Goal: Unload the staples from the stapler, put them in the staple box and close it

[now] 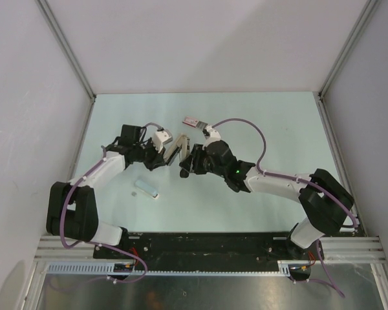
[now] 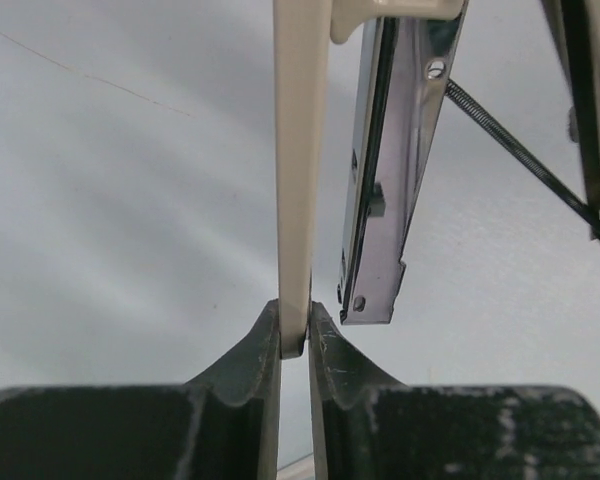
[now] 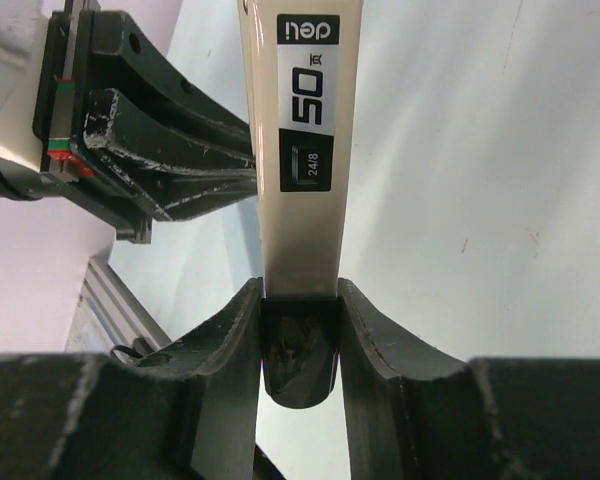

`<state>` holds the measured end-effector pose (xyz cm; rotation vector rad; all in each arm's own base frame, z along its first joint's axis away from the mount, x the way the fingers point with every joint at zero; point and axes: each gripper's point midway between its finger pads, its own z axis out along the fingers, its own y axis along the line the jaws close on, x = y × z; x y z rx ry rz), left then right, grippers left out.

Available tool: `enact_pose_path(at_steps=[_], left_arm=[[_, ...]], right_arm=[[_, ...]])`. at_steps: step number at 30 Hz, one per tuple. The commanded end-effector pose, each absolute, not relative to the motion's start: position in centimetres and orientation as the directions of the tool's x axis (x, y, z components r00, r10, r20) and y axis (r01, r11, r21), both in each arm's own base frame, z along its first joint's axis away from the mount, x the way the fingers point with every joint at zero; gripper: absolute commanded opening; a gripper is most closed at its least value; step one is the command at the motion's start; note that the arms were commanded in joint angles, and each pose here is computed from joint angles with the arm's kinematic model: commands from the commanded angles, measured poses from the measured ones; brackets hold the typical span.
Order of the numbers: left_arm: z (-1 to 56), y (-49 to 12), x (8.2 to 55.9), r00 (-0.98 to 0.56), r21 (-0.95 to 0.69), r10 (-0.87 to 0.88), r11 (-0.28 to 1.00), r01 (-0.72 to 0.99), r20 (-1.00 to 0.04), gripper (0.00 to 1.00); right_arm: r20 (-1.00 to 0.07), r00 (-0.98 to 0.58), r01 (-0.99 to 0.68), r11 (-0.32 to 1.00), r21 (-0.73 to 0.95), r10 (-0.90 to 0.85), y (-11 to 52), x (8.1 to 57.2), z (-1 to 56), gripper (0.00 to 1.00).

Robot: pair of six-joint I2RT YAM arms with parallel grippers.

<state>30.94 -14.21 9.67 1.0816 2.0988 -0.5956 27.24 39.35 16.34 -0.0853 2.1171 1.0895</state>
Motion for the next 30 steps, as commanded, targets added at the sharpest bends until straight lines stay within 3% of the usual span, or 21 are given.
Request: enact_pose_path(at_steps=[1, 10, 22, 30], left_arm=[[10.0, -13.2, 33.9, -0.268, 0.139, 0.607, 0.539, 0.831, -0.748, 0.0], [8.5, -13.4, 35.2, -0.121, 0.391, 0.751, 0.465, 0.794, -0.649, 0.0], [8.2, -13.7, 36.6, -0.019, 0.546, 0.801, 0.425, 0.722, -0.599, 0.0], [6.7, -14.3, 36.1, 0.107, 0.669, 0.88, 0.267, 0.694, -0.462, 0.0]], right_arm=[[-0.734, -0.67, -0.508, 0.652, 0.563, 0.112, 38.8, 25.7, 16.5, 0.0], [-0.805, -0.593, -0.56, 0.723, 0.404, -0.009, 37.9, 24.0, 13.8, 0.0], [-0.795, -0.605, -0.537, 0.762, 0.362, -0.048, 35.3, 22.0, 10.7, 0.0], [-0.798, -0.598, -0.548, 0.763, 0.343, -0.071, 35.1, 21.5, 10.2, 0.0]])
